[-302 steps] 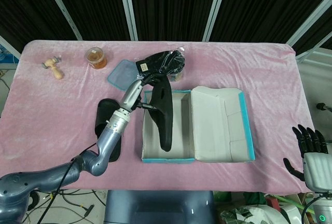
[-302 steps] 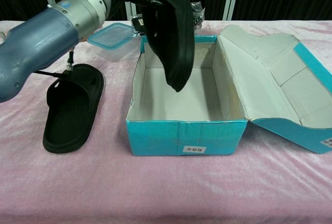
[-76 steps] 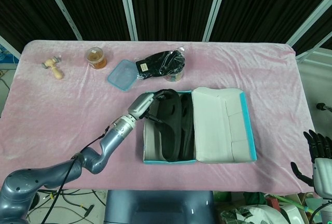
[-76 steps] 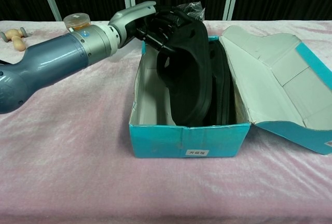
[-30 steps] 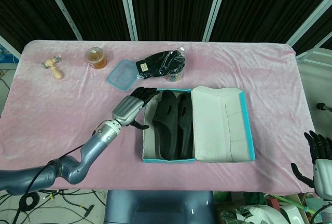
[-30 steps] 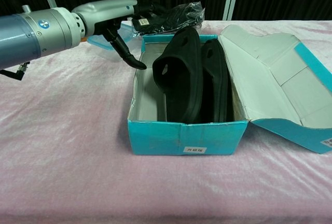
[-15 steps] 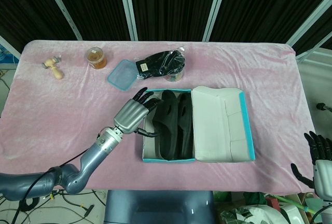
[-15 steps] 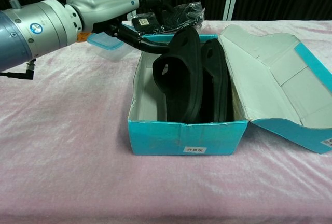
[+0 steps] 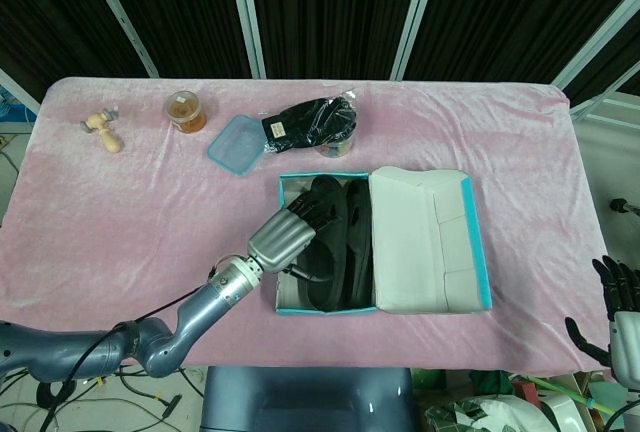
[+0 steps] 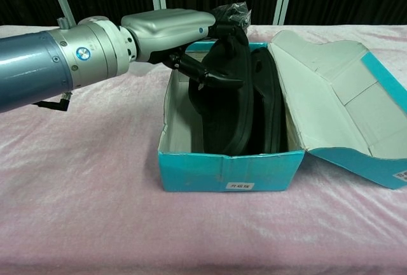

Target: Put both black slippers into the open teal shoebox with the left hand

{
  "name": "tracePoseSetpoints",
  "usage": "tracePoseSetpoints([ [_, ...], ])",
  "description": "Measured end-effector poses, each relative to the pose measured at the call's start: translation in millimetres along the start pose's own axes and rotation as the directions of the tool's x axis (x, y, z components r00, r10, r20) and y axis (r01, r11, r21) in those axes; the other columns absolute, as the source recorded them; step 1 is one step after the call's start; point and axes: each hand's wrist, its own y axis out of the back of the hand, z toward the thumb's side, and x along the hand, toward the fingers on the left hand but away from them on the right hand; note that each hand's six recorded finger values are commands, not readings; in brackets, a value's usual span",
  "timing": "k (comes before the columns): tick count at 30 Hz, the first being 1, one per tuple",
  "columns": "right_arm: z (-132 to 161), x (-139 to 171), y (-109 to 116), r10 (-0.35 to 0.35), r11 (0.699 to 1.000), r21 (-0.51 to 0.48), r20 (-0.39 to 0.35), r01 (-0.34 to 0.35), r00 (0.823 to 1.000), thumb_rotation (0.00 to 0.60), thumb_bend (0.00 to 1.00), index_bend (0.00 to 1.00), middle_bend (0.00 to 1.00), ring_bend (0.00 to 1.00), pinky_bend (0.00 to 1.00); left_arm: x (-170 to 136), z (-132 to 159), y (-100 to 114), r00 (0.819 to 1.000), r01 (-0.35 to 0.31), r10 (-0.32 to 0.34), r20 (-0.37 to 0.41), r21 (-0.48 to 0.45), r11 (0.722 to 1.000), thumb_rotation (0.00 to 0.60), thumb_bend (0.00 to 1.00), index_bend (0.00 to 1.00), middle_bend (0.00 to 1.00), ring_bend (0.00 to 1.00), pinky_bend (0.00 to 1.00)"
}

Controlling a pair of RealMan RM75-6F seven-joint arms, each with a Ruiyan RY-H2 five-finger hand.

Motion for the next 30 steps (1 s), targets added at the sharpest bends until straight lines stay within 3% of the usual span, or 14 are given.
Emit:
tracePoseSetpoints([
  [10,-1.1,-1.3,-1.2,0.004,1.000,0.000,0.004,-0.004,1.000,0.600,0.23,0.00,0.04,0.00,0.04,-7.8,10.8,6.1,0.999,-0.025,0.027,0.047,-0.051,0.998,0.174,0.13,0.14,0.25,0.08,0.03],
  [16,-1.9,-1.1,-1.5,0.006,1.000,0.000,0.007,-0.006,1.000,0.600,0.23,0.00,0.04,0.00,0.04,-14.2,5.7,7.8,0.999,-0.038,0.039,0.030,-0.039,0.999,0.172,0.13,0.14,0.25,0.08,0.03],
  [30,-3.2,0.4,-2.8,0.007,1.000,-0.007,0.010,-0.007,1.000,0.600,0.23,0.00,0.04,0.00,0.04,-5.6,-4.0,-16.8,0.999,0.047,-0.047,-0.011,-0.009,0.999,0.172,0.13,0.12,0.24,0.08,0.03],
])
